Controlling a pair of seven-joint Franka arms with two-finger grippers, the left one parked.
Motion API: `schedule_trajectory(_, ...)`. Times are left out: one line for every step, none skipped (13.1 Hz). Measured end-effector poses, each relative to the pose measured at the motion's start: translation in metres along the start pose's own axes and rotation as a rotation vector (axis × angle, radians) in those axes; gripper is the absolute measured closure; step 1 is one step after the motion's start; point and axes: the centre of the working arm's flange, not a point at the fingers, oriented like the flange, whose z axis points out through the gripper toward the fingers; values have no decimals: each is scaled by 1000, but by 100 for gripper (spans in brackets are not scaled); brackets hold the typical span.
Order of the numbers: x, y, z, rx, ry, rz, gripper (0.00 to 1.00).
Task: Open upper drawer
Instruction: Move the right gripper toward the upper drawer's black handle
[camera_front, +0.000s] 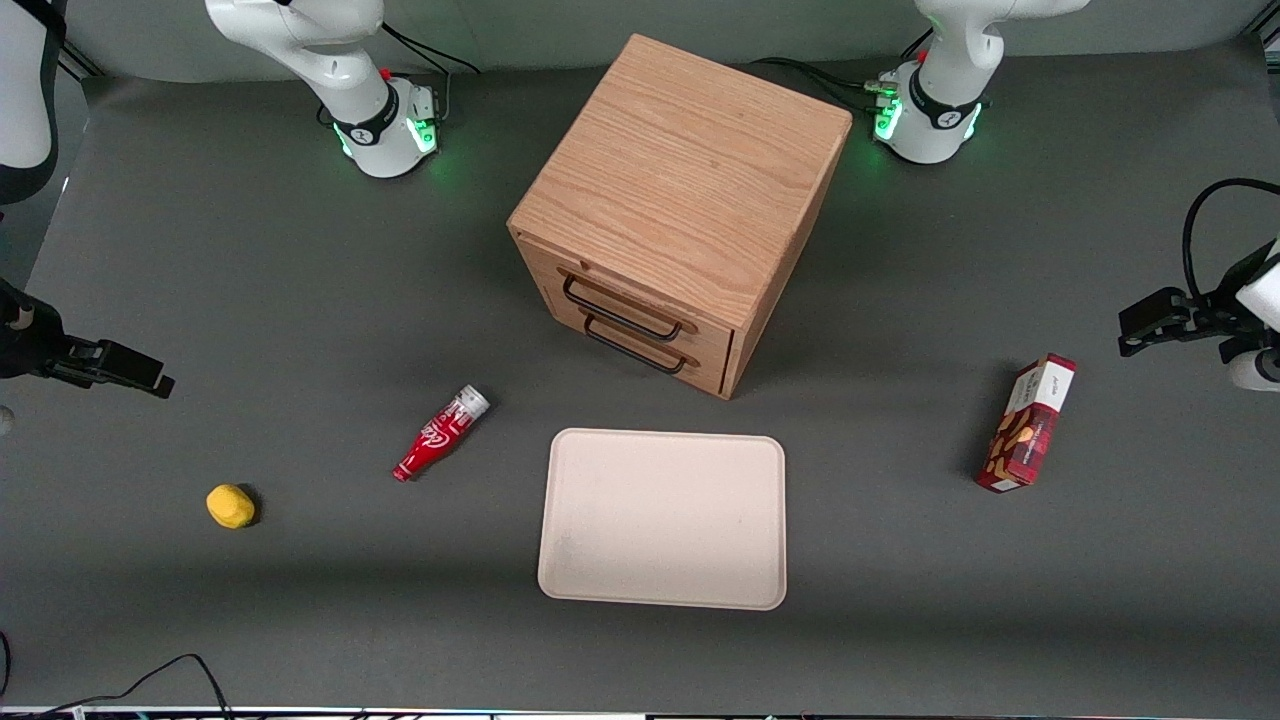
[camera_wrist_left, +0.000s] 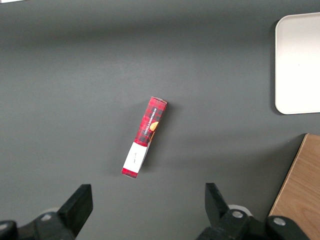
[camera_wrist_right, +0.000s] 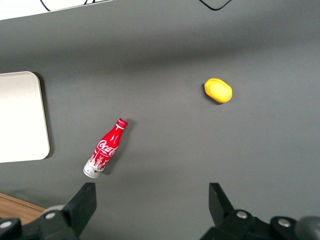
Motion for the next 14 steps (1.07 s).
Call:
schedule_trajectory(0,0,0,0,0,0,0)
schedule_trajectory(0,0,1,0,-1,0,0)
schedule_trajectory(0,0,1,0,-2,0,0)
schedule_trajectory(1,0,2,-1,-3,0,0)
schedule_trajectory(1,0,2,-2,-3,-9,0)
schedule_trajectory(0,-4,2,-1,-2,-34,0)
schedule_trajectory(-1,-12,1,-1,-1,-66,0)
schedule_trajectory(-3,-25,1,-8,0,-96,0)
schedule_trajectory(-5,-39,2,-24,1,-126,0)
schedule_trajectory(-9,-56,3,-35,1,-157,0)
schedule_trajectory(-13,-74,4,-38,-3,-189,0)
schedule_trajectory(-17,-91,7,-35,-10,-222,0)
schedule_trajectory(-21,-108,11,-29,-18,-260,0)
schedule_trajectory(-26,-128,15,-21,-26,-304,0)
